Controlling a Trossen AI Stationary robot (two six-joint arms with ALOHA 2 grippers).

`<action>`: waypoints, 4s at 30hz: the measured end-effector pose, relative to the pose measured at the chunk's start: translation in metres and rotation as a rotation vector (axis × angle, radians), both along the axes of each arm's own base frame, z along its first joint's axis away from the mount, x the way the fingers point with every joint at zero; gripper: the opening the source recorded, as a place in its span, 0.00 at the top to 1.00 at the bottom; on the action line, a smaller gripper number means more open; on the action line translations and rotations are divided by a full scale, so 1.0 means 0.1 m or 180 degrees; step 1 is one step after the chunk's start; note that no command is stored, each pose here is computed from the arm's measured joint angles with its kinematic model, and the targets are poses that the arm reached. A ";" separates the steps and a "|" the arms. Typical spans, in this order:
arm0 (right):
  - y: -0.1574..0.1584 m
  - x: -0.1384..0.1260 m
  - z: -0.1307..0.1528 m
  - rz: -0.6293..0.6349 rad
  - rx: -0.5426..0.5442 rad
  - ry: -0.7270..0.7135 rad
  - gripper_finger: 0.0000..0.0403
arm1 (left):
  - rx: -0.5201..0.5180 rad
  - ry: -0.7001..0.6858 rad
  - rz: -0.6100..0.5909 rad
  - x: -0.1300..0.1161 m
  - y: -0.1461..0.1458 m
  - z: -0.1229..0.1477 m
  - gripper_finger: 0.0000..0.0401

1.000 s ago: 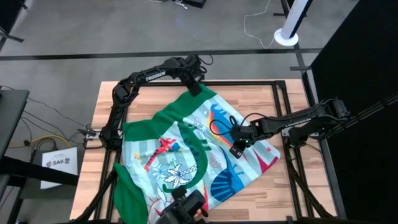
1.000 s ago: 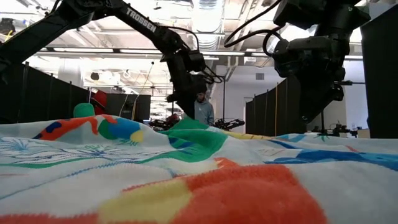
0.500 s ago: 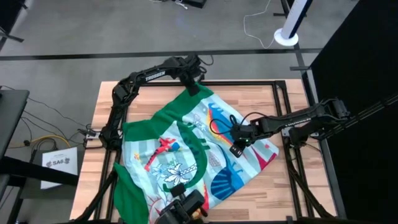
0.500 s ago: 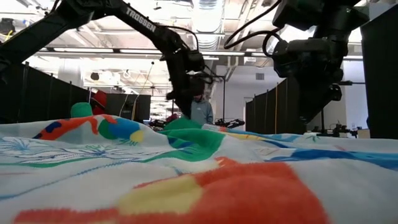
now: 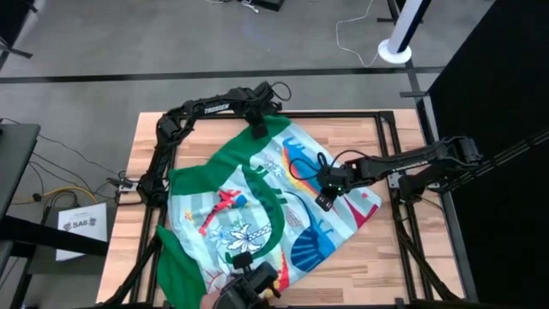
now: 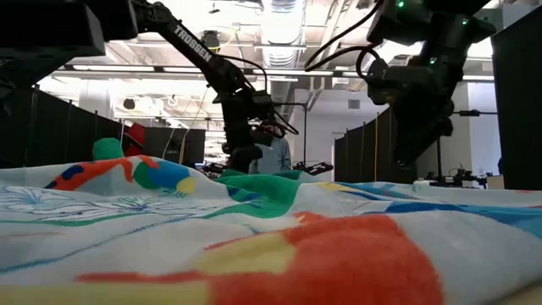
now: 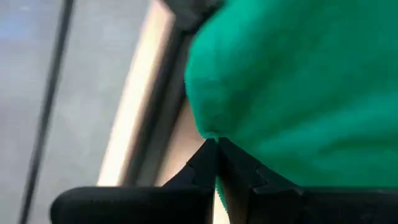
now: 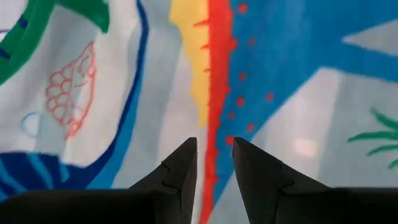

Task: Roll towel
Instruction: Roll the multicolor dinosaur print towel

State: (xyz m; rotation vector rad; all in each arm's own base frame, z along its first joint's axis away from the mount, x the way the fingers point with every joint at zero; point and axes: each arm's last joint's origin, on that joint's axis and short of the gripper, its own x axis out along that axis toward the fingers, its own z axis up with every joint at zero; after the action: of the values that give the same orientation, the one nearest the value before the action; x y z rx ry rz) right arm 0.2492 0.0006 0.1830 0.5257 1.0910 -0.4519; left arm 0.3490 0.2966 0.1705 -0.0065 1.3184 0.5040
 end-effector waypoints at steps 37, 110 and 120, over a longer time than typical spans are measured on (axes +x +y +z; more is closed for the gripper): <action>-0.07 -0.06 -0.07 0.0044 0.0166 0.0416 1.00 | -0.0738 0.0137 -0.0830 -0.45 -0.72 -0.20 0.94; 1.23 -0.23 -0.01 -0.0231 0.1075 0.0166 0.56 | -0.1338 -0.1507 -0.0463 -0.11 -0.97 0.13 0.99; 0.50 -0.05 0.13 -0.0199 0.0537 0.0115 0.56 | -0.1524 -0.0306 -0.0840 -0.08 -1.23 -0.32 0.99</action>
State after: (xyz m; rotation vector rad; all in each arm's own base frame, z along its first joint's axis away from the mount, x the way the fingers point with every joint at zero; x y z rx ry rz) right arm 0.2439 0.0510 0.1965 0.7040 1.1559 -0.4275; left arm 0.3413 0.1734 0.1388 -0.2472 1.2951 -0.0424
